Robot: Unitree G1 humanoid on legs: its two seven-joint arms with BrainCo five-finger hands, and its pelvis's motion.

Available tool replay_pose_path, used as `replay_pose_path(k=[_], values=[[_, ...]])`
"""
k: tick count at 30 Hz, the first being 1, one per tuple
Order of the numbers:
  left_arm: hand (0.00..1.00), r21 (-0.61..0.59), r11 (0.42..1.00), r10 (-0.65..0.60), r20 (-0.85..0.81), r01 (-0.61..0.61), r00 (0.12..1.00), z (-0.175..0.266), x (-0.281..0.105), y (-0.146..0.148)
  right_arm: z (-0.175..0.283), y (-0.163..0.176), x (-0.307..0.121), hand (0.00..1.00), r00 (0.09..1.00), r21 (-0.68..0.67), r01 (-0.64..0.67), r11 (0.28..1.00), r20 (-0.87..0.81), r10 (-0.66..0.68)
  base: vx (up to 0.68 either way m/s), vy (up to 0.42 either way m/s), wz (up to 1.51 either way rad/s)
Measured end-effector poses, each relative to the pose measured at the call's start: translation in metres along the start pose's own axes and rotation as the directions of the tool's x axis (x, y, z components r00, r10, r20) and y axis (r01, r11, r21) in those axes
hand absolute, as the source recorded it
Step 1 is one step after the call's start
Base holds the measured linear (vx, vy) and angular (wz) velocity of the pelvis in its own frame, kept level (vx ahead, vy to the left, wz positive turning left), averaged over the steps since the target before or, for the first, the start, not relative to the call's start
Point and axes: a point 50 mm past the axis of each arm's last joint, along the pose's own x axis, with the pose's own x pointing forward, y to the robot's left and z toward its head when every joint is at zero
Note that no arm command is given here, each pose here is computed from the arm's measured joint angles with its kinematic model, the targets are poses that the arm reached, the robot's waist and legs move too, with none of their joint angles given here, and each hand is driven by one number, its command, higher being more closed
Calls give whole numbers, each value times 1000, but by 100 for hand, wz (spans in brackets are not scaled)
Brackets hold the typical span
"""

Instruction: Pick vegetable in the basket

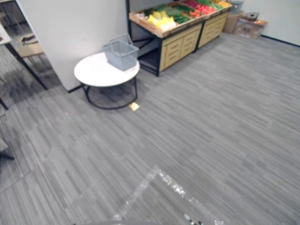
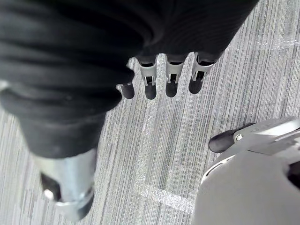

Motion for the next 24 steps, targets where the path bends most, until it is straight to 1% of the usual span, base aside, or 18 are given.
replay_pose_path(k=[3,5,8,12,13,15,17,21,24], values=[[0,1,1000,-19,39,18,999,10,1,-6,11,5,2,0,999,-5,-16,1000,34,17,-40,-35,-14],[0,6,999,-35,112,34,993,34,5,-13,29,20,6,0,995,-16,-54,998,83,55,-63,-37,-15],[0,3,999,-48,173,48,984,57,7,-21,35,26,7,0,993,-17,-66,998,99,67,-59,-95,6],[0,-70,997,-28,186,42,982,61,7,-22,32,26,6,0,993,-75,-73,995,90,79,47,-157,3],[0,-114,993,-13,191,35,982,63,7,-21,33,23,7,0,993,-104,-68,992,91,78,125,-165,-7],[0,-153,988,21,172,5,985,58,7,-14,39,23,8,0,991,-154,-72,985,102,89,167,-109,-24],[0,-164,986,34,142,-10,989,50,7,-10,45,25,9,0,989,-186,-72,980,113,94,275,-31,-32],[0,-142,990,26,58,-18,998,26,5,-9,69,36,12,0,980,-208,-84,975,162,119,288,36,-43],[0,-113,994,4,35,0,999,16,2,-11,74,42,12,0,974,-229,-98,969,178,141,446,143,-18]])
